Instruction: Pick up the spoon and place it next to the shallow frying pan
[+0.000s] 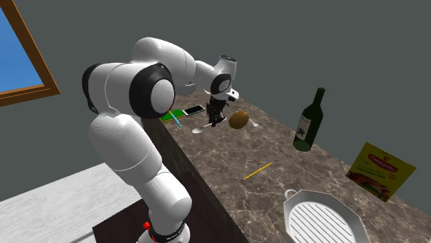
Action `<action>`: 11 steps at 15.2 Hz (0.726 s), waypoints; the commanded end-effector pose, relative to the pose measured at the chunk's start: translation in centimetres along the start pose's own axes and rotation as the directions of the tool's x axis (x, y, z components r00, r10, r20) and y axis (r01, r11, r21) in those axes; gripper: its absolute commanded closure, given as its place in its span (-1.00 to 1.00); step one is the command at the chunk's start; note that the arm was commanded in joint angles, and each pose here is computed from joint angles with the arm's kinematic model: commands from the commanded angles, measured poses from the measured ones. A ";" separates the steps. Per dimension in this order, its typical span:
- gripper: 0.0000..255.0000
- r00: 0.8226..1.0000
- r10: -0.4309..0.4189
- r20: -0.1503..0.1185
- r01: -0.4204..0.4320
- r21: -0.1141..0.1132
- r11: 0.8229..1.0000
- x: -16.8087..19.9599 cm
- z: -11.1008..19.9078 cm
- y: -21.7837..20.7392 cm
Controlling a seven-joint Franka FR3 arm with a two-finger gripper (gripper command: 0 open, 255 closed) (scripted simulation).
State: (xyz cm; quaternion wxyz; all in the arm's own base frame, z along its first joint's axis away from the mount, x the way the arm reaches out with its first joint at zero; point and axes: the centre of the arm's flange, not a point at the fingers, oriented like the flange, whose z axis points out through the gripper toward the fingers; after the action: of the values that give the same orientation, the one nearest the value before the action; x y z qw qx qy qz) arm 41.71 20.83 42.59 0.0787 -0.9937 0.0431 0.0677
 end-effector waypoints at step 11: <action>1.00 1.000 0.000 0.000 0.000 0.000 1.000 4.8 -4.3 8.7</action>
State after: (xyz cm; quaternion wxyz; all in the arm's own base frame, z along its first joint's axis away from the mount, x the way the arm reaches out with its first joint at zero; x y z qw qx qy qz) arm 45.84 12.39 44.66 0.0787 -0.9936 0.0439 0.0678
